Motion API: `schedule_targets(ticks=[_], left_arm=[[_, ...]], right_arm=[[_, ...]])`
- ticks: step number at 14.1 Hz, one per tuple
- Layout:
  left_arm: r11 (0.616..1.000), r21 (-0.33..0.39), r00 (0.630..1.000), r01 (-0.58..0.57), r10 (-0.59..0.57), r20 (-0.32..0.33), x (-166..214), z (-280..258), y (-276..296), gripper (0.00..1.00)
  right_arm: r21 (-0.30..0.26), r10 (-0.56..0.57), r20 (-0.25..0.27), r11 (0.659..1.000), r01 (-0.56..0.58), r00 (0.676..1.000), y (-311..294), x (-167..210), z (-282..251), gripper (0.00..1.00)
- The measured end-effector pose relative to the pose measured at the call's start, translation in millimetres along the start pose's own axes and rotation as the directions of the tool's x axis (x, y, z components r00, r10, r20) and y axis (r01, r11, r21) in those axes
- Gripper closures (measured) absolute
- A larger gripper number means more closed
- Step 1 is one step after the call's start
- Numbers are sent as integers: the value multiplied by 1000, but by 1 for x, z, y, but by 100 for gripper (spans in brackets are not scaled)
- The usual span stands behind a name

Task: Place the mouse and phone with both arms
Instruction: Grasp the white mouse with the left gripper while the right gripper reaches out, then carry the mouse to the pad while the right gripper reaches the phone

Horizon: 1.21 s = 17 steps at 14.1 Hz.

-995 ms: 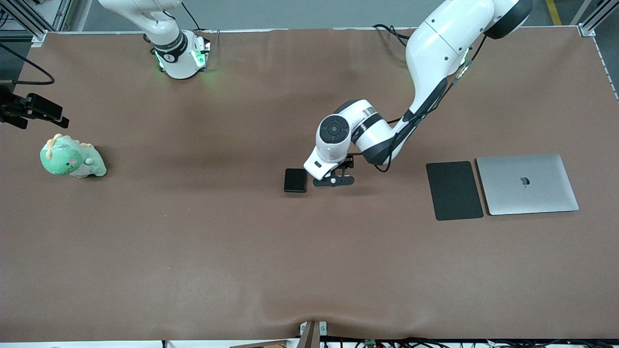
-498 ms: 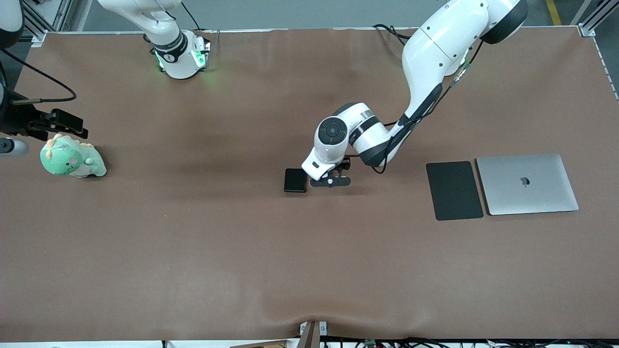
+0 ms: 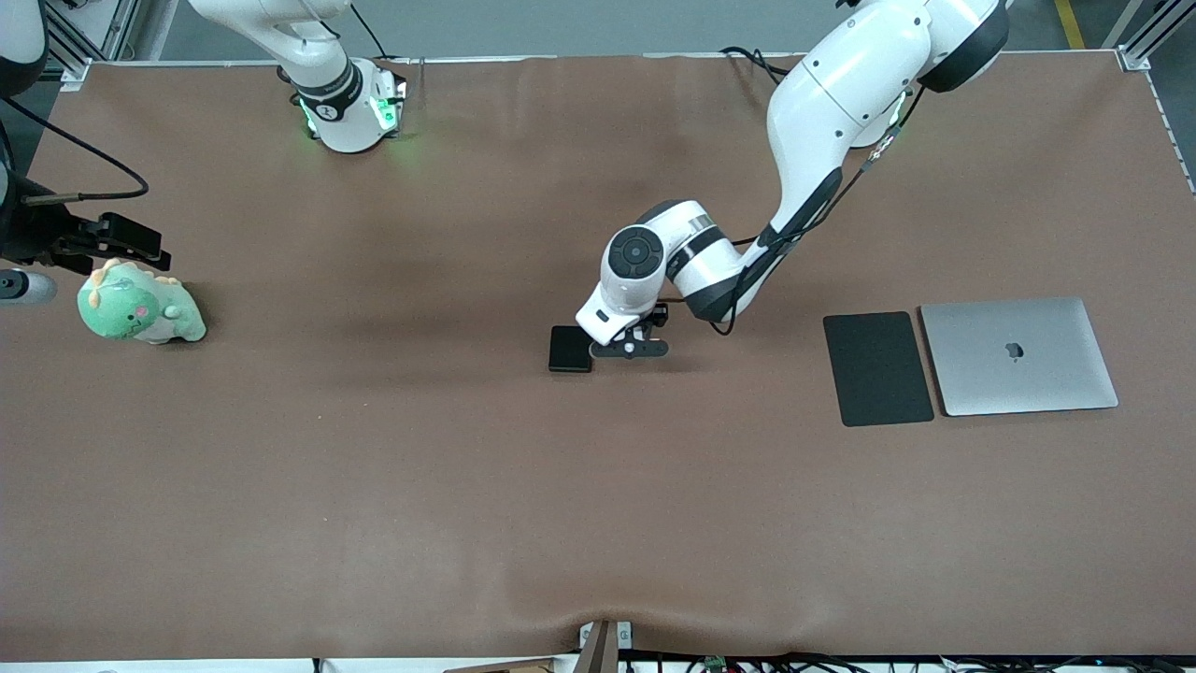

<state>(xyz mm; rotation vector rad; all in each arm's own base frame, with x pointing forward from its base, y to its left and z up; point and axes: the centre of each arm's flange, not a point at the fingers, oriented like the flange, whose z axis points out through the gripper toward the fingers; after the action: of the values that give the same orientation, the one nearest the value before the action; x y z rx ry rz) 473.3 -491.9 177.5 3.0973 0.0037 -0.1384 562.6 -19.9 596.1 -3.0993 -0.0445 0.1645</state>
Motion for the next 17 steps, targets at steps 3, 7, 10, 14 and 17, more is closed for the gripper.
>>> schedule_targets(ticks=[3,7,10,14,17], left_arm=[[1000,6,1000,-6,6,-7,1,1,-1,30],[1000,13,1000,-18,19,-21,3,0,-1,38],[1000,15,1000,-10,10,-26,8,-2,-5,38],[998,64,999,7,-4,-35,30,-36,-24,38],[995,100,998,14,-7,-67,59,-102,-64,38]], right_arm=[[0,-2,2,1000,2,1000,-1,0,0,0],[32,-22,7,999,22,1000,-15,3,4,0],[80,-32,40,996,29,999,-25,14,24,0],[89,-91,84,993,84,992,-62,26,49,0],[83,-172,112,983,163,979,-123,44,89,0]])
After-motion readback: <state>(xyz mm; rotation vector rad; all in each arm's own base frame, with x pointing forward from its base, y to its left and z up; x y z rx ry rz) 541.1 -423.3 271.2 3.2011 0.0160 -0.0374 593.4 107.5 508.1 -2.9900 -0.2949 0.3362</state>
